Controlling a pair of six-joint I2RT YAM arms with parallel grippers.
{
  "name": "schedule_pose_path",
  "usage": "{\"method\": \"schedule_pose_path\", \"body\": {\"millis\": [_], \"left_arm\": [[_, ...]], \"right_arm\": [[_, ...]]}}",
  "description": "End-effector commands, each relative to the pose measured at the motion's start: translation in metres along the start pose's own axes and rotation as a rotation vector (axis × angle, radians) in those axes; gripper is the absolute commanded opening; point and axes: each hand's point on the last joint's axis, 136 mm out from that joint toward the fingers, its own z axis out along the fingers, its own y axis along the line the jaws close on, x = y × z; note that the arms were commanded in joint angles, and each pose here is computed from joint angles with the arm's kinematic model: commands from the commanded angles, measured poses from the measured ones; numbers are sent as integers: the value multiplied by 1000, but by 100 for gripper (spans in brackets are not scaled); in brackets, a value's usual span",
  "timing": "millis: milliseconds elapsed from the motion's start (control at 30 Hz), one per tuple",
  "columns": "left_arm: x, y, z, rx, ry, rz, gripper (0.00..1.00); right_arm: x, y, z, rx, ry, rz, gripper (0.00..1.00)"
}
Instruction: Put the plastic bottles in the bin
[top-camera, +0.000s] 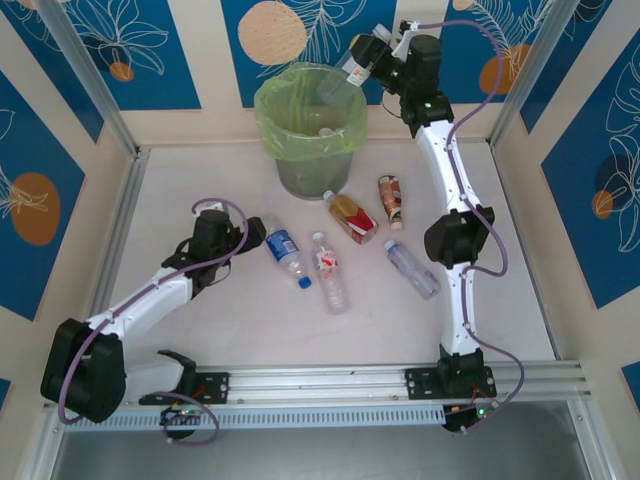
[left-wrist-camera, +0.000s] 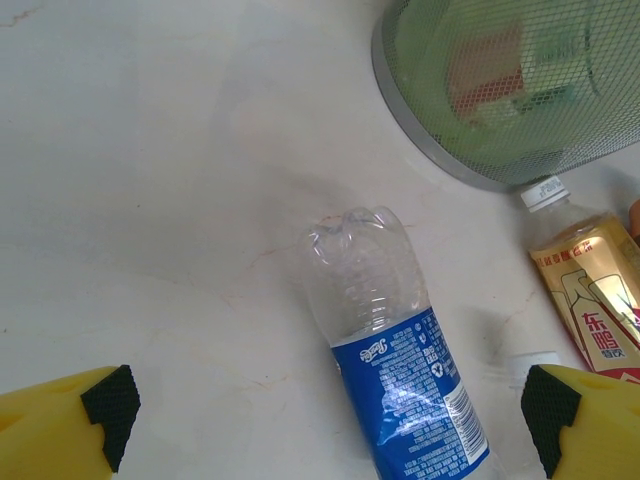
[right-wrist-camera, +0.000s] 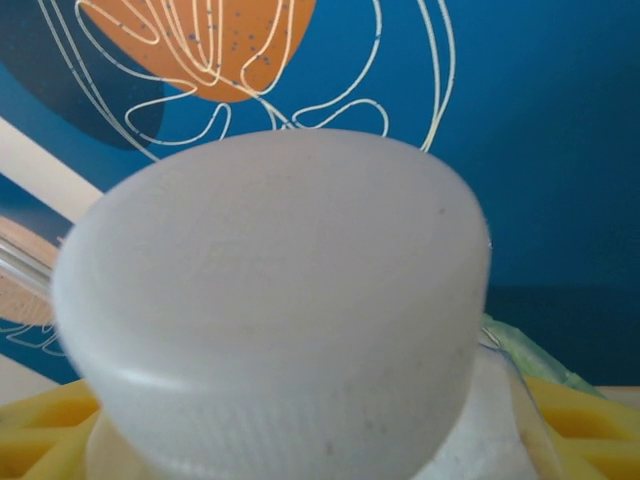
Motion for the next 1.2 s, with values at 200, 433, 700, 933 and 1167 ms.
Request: {"method": "schedule_pose_path", "body": {"millis": [200,433,700,933,1167], "left_arm": [[-1,6,-1,-14,-5,-20,100],[2,7,2,-18,6,-17,100],[2,0,8,1,29,-9,100],[2,-2,11,3,39,-9,100],[4,-3,14,8,52,-8,100]], "right_arm": [[18,-22,23,17,-22,-50,55],[58,-15,32,62,68,-278,64],[116,-8,43,99,180,-577,71],[141,-16,47,81,254,-611,73],[145,-19,48,80,264,-604,82]]}}
